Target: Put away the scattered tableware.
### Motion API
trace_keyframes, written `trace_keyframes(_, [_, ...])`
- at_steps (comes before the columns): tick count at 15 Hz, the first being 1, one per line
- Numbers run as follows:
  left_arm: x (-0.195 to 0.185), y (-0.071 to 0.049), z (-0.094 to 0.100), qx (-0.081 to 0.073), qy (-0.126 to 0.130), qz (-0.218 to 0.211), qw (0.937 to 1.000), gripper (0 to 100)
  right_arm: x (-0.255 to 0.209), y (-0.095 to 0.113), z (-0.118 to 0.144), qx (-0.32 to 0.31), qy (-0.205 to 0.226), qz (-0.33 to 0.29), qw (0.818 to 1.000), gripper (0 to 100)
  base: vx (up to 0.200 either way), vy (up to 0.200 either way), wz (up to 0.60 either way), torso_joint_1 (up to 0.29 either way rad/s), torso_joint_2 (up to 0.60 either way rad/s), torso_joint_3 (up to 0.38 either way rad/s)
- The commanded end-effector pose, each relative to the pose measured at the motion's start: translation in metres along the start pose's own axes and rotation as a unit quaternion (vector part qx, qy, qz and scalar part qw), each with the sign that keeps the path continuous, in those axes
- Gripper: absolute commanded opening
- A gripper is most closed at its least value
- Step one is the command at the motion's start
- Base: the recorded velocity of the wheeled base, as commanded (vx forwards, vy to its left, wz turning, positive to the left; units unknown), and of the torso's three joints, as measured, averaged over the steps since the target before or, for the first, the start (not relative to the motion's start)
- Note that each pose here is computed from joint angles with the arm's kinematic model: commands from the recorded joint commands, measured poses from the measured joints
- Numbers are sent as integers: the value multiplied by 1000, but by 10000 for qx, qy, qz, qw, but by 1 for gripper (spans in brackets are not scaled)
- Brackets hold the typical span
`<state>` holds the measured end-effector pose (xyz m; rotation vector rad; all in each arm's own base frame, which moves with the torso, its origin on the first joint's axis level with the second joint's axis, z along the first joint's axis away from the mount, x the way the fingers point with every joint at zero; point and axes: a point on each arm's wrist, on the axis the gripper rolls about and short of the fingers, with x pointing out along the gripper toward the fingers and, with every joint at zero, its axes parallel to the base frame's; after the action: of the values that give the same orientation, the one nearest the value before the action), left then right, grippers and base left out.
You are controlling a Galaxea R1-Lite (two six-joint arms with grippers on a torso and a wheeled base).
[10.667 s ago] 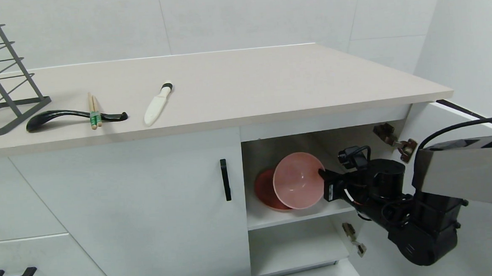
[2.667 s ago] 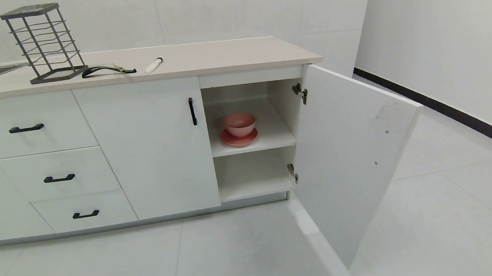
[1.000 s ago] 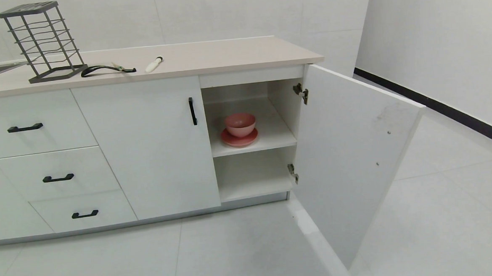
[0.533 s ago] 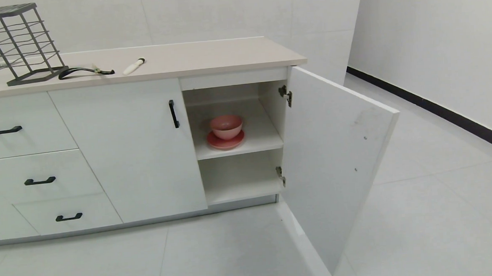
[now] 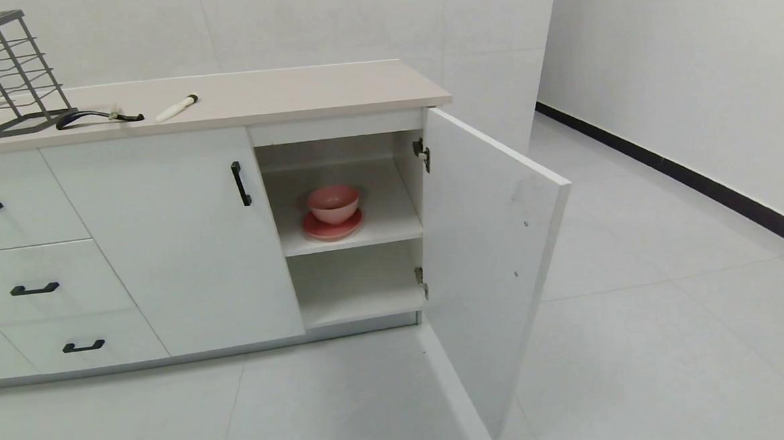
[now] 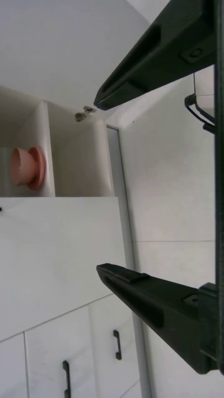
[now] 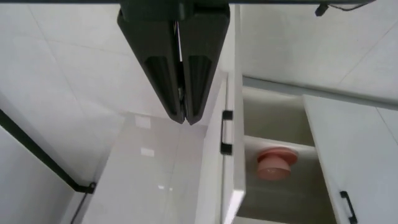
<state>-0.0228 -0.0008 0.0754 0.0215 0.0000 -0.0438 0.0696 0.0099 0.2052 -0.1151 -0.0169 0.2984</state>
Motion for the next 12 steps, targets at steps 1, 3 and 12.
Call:
trace_keyframes(1, [0,0,0,0,-2,4,10000,100,58,-13,-7,121,511,155,9985,0,0,0,0,0,0,0])
trace_keyframes(3, [0,0,0,-8,-2,4,10000,100,84,-18,-18,162,643,185,9976,0,0,0,0,0,0,0])
trace_keyframes(12, [0,0,0,-15,-2,4,10000,100,160,-31,-55,-28,390,463,9982,0,0,0,0,0,0,0])
